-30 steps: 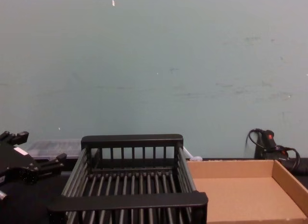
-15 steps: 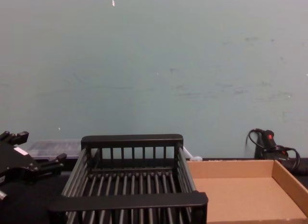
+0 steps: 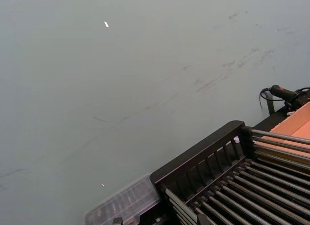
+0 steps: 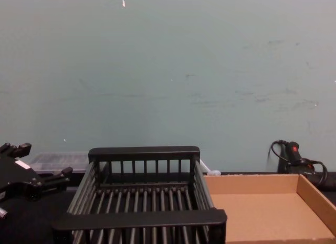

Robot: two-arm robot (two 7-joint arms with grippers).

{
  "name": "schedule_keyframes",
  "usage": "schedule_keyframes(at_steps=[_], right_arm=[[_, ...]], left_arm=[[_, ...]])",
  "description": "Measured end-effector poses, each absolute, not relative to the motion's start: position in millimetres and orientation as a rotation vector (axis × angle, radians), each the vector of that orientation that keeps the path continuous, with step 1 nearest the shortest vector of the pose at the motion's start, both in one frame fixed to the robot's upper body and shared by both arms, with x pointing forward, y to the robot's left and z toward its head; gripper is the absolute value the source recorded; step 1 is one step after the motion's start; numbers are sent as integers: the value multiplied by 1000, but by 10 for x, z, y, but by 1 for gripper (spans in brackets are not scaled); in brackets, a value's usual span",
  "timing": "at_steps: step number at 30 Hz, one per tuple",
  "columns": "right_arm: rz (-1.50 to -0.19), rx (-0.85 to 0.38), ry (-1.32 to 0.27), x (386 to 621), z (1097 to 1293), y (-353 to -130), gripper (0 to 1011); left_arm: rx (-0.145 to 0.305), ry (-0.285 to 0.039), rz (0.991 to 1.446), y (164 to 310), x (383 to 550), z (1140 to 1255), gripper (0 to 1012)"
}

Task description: Pick up the white tape and place it into the black box , Pick up the silver tape and place it into the brown box.

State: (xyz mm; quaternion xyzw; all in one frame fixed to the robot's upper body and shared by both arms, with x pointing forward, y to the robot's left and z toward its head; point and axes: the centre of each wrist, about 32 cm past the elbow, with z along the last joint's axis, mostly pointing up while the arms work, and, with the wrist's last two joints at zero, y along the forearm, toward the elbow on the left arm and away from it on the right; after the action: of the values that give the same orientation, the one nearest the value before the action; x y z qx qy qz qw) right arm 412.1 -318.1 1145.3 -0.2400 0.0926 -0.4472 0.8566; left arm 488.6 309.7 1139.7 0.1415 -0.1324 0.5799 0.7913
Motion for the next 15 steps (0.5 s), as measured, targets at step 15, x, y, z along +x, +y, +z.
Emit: schedule_keyframes(at_steps=[15], right_arm=[[-976,-424,171,4167,11657,-3219,77]], left_arm=[[304,-285,1248,3097,4886,11398,1001]])
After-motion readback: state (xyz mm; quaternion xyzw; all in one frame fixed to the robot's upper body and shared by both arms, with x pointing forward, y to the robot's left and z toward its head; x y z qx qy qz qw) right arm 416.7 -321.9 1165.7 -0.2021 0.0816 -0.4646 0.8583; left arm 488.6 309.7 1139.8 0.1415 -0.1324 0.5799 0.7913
